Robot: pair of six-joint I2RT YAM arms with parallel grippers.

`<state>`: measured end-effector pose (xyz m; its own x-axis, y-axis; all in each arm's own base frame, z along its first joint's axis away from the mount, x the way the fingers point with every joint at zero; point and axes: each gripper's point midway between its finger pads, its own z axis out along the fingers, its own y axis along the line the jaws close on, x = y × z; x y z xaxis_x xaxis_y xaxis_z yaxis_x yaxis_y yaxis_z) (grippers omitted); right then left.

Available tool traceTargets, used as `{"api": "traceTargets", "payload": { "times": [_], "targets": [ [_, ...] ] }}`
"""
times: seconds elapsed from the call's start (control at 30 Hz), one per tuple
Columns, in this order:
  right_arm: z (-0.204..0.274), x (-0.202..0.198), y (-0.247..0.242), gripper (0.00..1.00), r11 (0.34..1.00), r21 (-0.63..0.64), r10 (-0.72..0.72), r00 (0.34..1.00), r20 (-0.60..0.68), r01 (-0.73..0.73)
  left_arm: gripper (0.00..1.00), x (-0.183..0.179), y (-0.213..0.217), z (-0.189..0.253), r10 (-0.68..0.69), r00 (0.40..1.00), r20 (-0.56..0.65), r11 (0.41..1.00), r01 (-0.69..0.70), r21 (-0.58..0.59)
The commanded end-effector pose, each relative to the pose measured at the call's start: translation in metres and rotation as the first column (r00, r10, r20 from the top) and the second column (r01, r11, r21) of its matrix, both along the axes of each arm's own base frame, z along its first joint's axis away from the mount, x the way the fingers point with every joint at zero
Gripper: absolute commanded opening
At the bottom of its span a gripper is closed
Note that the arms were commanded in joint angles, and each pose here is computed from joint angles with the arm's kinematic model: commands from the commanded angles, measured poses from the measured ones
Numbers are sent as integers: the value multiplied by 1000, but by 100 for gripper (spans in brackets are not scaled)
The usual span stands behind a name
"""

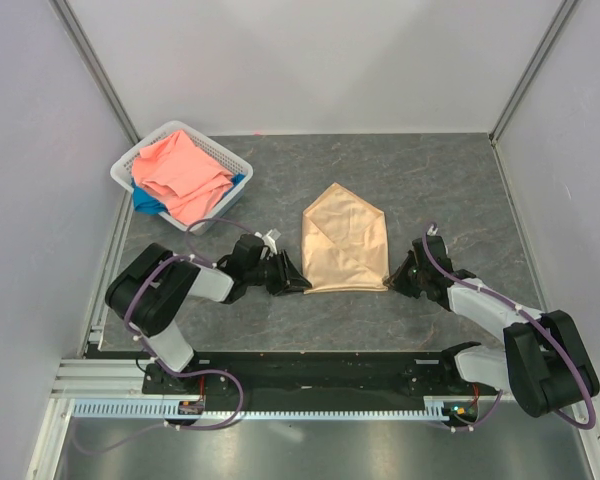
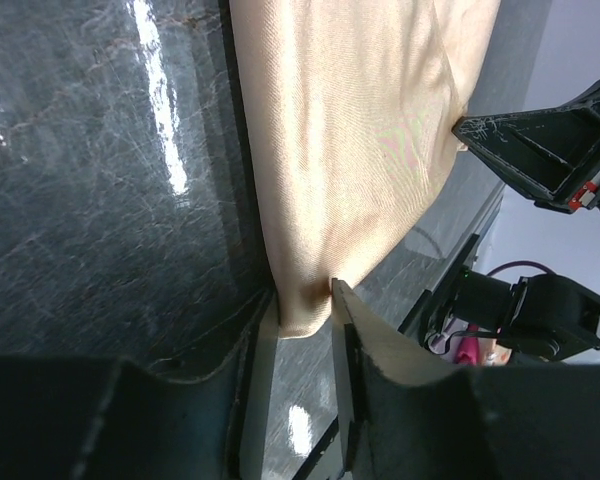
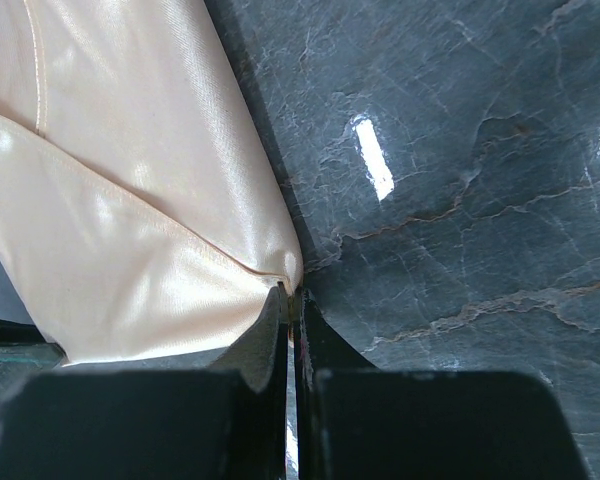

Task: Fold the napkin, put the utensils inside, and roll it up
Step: Roll the napkin with the utensil

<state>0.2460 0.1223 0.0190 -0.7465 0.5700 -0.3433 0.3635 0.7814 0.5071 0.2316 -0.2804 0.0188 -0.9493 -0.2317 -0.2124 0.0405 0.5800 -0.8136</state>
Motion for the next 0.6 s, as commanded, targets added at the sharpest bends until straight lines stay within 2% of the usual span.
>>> {"api": "traceTargets", "payload": {
  "times": [0.0,0.27,0.33,0.37,0.4,0.43,0.5,0.53,0.57],
  "targets": [
    [4,0,4,0,1000,21,0,1000,12,-1,33,-18,29,-55,78,991,-106,978,-56,203],
    [1,0,3,0,1000,8,4,1000,15,-4,18,-8,15,-41,43,995,-86,988,-29,153],
    [2,1,1,0,1000,0,6,1000,21,-6,12,-6,10,-35,24,996,-82,991,-14,131],
    [3,2,1,4,1000,-9,17,999,30,-16,7,-4,7,-32,20,997,-79,992,-10,123],
    [6,4,-1,9,1000,-24,20,999,43,-19,5,-4,6,-29,7,997,-80,993,3,115],
    [6,3,-4,27,999,-47,26,999,40,-24,3,-2,3,-25,1,997,-80,994,7,107],
    [17,8,-11,46,992,-115,60,996,70,-52,2,-2,-1,-17,-19,996,-88,996,26,80],
    [23,12,-17,61,984,-171,64,993,99,-47,2,0,-4,-12,-26,996,-85,998,32,62],
    [39,20,-15,66,981,-184,84,985,149,-56,2,1,-4,-10,-29,995,-97,998,35,56]
  ]
}}
